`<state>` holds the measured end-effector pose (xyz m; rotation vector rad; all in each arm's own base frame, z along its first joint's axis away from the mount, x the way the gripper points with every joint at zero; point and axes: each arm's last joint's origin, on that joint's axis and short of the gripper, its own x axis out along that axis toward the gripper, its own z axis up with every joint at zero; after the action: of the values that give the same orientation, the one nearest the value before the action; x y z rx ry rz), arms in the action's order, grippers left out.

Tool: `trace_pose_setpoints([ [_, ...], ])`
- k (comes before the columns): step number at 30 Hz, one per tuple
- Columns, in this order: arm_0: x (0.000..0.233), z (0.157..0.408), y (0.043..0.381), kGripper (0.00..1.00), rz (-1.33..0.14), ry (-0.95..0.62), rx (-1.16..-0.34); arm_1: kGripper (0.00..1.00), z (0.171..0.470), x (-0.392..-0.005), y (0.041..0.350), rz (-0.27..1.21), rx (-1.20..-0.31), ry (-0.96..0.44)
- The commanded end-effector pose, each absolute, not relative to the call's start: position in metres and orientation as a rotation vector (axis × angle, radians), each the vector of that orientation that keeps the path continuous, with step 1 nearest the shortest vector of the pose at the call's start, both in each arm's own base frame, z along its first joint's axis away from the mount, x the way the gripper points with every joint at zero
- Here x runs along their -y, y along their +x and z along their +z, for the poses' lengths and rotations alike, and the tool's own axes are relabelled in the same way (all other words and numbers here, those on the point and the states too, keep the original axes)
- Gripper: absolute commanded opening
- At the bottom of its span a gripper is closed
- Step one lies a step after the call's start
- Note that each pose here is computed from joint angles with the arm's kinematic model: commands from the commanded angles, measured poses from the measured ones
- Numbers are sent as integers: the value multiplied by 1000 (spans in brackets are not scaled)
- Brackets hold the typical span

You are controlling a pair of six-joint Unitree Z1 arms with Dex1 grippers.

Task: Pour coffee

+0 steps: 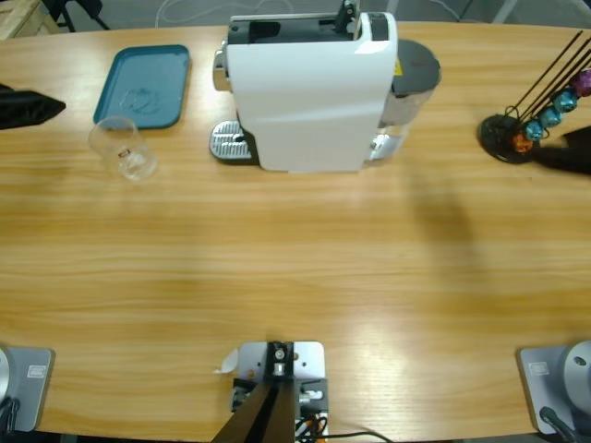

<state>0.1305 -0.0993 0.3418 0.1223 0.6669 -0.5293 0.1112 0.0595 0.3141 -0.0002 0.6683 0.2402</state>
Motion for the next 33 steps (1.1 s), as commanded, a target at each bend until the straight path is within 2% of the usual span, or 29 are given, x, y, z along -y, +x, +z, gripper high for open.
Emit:
trace_pose_setpoints([
  [1, 97, 328, 123, 945, -551, 152, -721, 515, 305, -28, 109, -29, -590, 136],
  [5, 98, 326, 124, 945, -551, 154, -728, 515, 296, -23, 115, -61, -563, 92],
  [14, 109, 318, 138, 941, -550, 173, -783, 517, 292, -37, 168, -54, -591, -14],
  [23, 109, 317, 138, 941, -551, 175, -784, 517, 291, -28, 174, -130, -569, -11],
  [33, 109, 317, 137, 941, -552, 178, -782, 517, 281, -27, 184, -142, -578, -1],
])
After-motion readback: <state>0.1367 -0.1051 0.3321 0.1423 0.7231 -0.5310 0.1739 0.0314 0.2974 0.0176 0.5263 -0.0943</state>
